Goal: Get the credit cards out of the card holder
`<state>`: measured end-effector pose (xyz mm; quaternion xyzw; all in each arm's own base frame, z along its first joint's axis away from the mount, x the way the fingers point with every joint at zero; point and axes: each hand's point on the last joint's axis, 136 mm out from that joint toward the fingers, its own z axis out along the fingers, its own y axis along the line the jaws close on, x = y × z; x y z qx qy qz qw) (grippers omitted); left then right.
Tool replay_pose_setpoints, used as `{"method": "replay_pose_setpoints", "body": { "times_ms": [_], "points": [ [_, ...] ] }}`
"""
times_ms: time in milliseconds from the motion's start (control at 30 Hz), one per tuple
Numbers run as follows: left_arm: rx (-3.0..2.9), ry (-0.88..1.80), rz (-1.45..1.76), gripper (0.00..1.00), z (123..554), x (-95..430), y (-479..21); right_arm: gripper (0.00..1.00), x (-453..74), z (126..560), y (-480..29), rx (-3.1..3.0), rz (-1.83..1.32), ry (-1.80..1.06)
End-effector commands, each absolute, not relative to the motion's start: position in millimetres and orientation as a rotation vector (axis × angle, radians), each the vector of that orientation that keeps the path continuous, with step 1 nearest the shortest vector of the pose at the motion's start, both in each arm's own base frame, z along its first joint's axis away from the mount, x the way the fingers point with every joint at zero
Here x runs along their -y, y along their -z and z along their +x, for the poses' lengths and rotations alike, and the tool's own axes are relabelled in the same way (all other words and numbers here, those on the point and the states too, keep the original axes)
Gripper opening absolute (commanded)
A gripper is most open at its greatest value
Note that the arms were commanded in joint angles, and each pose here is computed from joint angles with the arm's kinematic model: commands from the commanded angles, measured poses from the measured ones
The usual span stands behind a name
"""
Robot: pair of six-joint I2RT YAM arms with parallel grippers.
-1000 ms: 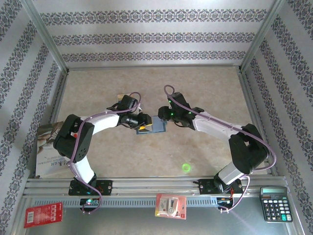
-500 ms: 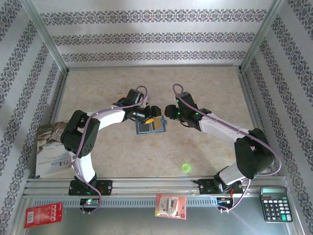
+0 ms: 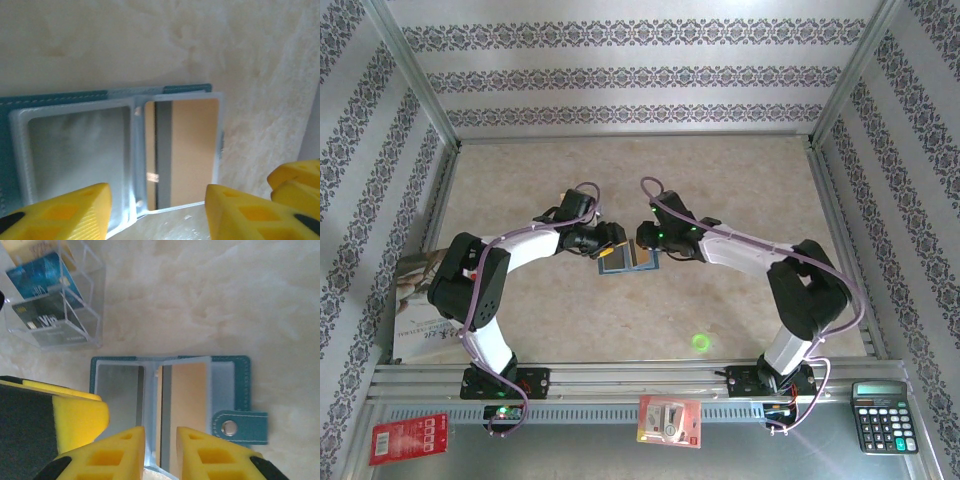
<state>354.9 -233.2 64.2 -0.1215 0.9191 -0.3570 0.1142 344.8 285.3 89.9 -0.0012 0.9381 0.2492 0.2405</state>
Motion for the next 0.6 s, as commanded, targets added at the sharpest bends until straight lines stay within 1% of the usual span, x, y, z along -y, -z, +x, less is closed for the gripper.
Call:
{"method": "replay_pose_setpoints", "body": {
  "times_ms": [0,67,167,300,433,567],
  "points": [
    [-2.7,1.031,-0.388,0.47,353,231,-59,0.23,-298,343,-77,-2.623,0.006,-0.697],
    [-2.707,1.024,-0.395,0.43,353,230,-56,0.23,-299,343,-68,-2.658,0.011,-0.689],
    [-2.717,0.998,-0.398,0.41,352,228,-53,0.23,-293,344,-55,-2.694,0.031,-0.627],
    [-2.74,0.978,-0.397,0.41,349,226,-48,0.23,-275,343,-34,-2.748,0.105,-0.542],
    [-2.77,0.944,-0.407,0.4,347,222,-37,0.23,-269,340,-15,-2.799,0.177,-0.558],
    [-2.767,0.944,-0.396,0.4,347,223,-40,0.23,-266,337,-9,-2.816,0.201,-0.547]
  ]
}}
